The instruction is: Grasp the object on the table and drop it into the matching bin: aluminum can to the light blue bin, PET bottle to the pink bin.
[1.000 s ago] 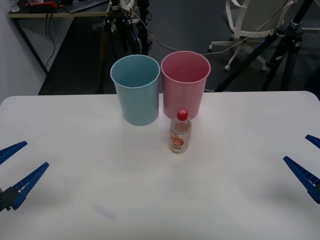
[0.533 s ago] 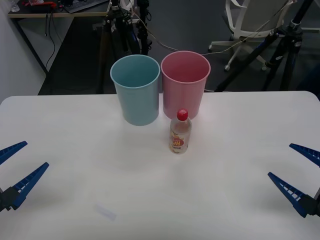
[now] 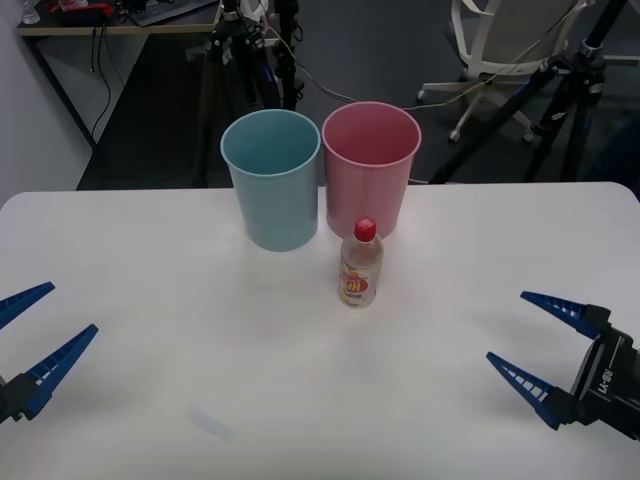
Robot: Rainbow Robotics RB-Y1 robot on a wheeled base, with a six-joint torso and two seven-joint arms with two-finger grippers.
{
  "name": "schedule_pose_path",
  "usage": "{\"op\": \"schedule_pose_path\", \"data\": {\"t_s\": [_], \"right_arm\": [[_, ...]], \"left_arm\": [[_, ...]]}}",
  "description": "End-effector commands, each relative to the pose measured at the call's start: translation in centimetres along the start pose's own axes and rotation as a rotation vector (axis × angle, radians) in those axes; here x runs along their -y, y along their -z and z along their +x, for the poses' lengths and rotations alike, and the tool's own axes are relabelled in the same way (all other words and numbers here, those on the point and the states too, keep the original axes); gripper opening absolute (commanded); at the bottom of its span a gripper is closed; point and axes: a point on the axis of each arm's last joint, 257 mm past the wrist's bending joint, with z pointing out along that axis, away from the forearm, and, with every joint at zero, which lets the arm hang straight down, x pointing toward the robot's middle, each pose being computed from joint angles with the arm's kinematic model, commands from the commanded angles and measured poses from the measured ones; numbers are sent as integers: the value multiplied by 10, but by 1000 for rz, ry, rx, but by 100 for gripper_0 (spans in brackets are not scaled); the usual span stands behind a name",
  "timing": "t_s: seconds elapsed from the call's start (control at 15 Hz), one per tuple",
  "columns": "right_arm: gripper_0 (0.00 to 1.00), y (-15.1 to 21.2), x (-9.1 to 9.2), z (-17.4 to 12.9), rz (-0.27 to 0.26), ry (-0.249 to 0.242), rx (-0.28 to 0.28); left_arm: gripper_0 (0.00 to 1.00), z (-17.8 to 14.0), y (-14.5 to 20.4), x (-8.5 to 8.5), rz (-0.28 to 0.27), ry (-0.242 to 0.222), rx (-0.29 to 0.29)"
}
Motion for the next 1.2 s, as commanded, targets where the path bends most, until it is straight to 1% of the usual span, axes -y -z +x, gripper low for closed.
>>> {"op": "schedule_pose_path", "data": {"t_s": [0.07, 0.2, 0.33, 0.53, 0.67, 0.87, 1.07, 1.2], "right_arm": [[100, -29, -1, 11, -36, -11, 4], [100, -53, 2, 18, -37, -2, -5], [100, -74, 0, 22, -32, -1, -9], [100, -96, -3, 24, -35, 16, -9], [100, -105, -3, 25, -28, 25, -12], [100, -122, 2, 33, -21, 9, 3], [100, -142, 12, 37, -3, 21, 4], [100, -155, 14, 41, 5, 21, 7]], "left_arm": [[100, 0, 0, 0, 0, 0, 0], [100, 0, 0, 0, 0, 0, 0], [100, 0, 0, 0, 0, 0, 0], [100, 0, 0, 0, 0, 0, 0], [100, 0, 0, 0, 0, 0, 0], [100, 0, 0, 0, 0, 0, 0], [100, 0, 0, 0, 0, 0, 0], [100, 0, 0, 0, 0, 0, 0]]}}
